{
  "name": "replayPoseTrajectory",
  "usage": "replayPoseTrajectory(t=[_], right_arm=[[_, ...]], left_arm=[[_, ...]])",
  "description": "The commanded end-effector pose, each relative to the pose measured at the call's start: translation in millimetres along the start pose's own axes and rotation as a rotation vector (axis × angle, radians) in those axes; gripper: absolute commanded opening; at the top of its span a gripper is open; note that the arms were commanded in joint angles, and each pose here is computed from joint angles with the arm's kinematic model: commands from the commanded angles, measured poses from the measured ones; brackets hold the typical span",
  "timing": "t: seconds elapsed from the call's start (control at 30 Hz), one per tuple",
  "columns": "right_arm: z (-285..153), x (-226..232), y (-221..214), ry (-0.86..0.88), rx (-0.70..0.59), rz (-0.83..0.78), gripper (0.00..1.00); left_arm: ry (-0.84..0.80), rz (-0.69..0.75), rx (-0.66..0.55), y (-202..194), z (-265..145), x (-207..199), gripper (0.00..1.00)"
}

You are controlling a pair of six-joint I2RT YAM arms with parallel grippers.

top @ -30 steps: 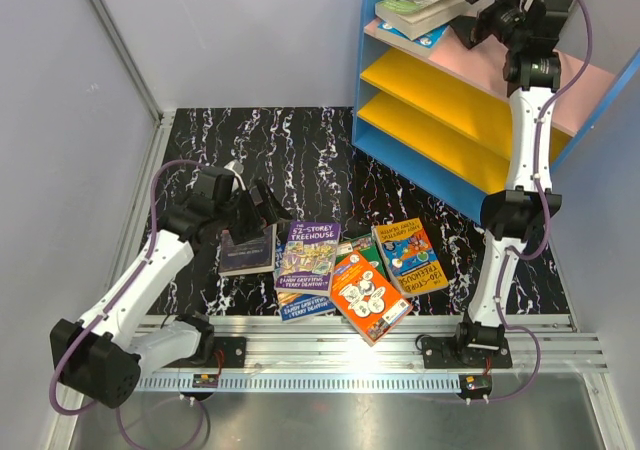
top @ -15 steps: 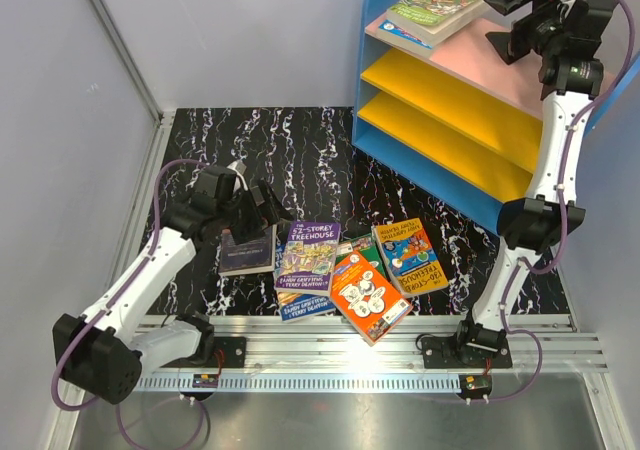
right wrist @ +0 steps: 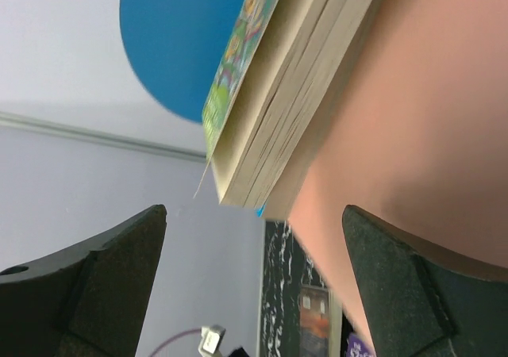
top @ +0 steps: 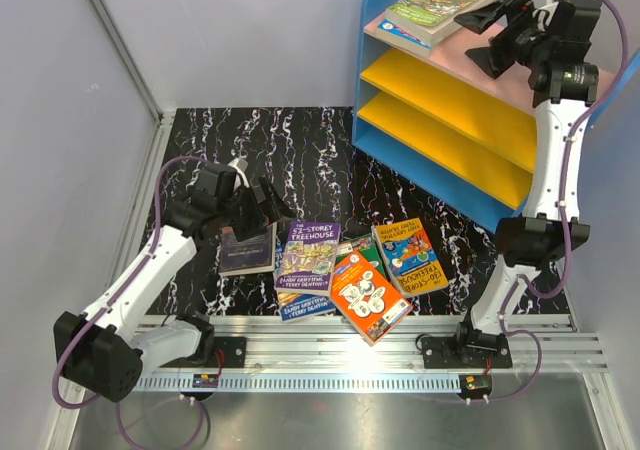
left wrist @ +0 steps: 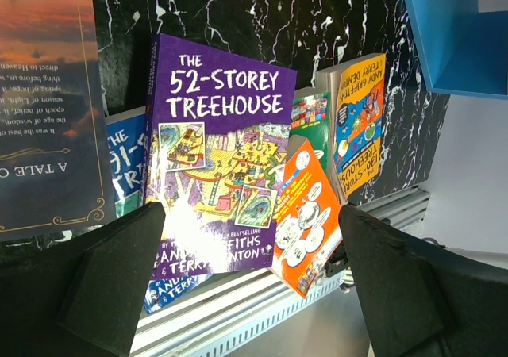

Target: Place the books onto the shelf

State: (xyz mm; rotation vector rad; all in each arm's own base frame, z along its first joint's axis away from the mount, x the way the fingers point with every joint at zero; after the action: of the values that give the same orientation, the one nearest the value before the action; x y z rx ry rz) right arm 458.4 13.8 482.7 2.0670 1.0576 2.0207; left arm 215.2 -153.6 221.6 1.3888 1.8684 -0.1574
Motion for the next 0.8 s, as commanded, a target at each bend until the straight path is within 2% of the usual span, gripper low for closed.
replayPoseTrajectory(t=[0.0,0.07,0.1,0.13,0.17,0.2,0.23,0.3,0.33,0.37,0.43,0.57,0.77], right_arm=[[-53.5,72.0,-43.9,0.089,0.032,-0.192,1.0],[-50.8,79.0,-96.0,0.082,0.147,-0.267,1.0],[-74.1,92.3,-110.2,0.088,0.13,-0.3,1.0],[-62.3,66.2,-151.3,0.026,0.253,-0.266,1.0],[-64.8,62.4,-165.1,0.043,0.259,-0.258,1.0],[-91.1,67.4,-178.1,0.08,0.253,-0.251,1.0],[-81.9,21.3,-214.1,-0.022,0.355,-0.17,1.0],[-97.5,4.1,-248.7,-0.034,0.434,-0.146,1.0],[-97.4,-29.0,-274.6,-0.114,0.51,-0.117,1.0],[-100.0,-38.6,-290.3,-0.132,0.556,-0.112,1.0],[-102.3,-69.9,-315.8,-0.188,0.63,-0.077,1.0],[-87.4,-92.6,-336.9,-0.164,0.668,-0.053,1.0],[-51.6,-128.5,-368.8,-0.192,0.807,0.007,0.99]], left_arm=[[-0.109,0.071,-0.061,16.5,-12.1,-25.9,0.99],[-0.108,0.073,-0.037,13.1,-7.0,-23.3,0.99],[-0.104,0.077,-0.03,12.0,-3.7,-21.7,0.99],[-0.095,0.083,-0.018,7.8,0.1,-20.1,0.99],[-0.082,0.084,0.001,1.7,5.6,-14.2,0.99],[-0.08,0.094,0.01,-1.1,11.4,-12.0,0.99],[-0.071,0.104,0.032,-8.1,17.4,-9.4,0.99],[-0.04,0.109,0.077,-20.8,35.1,3.2,0.99],[-0.03,0.116,0.101,-28.0,41.9,6.0,0.99],[-0.014,0.111,0.119,-33.3,48.3,12.7,0.99],[-0.004,0.092,0.144,-37.8,61.0,17.9,0.99],[0.009,0.057,0.173,-45.0,76.7,28.5,0.99],[0.0,0.025,0.217,-54.6,95.2,38.5,0.99]])
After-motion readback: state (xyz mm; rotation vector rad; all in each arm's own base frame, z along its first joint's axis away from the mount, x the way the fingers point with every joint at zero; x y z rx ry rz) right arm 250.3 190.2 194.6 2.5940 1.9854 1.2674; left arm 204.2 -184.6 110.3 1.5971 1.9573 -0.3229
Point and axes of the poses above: each gripper's point midway between its finger pads, its own z axis out along the fingers, its own x axis along the line the jaws close on, y = z × x, the point moved 6 cm from there along -z, back along the fingers, and after that the axes turned 1 degree about -z, right-handed, at the moved point
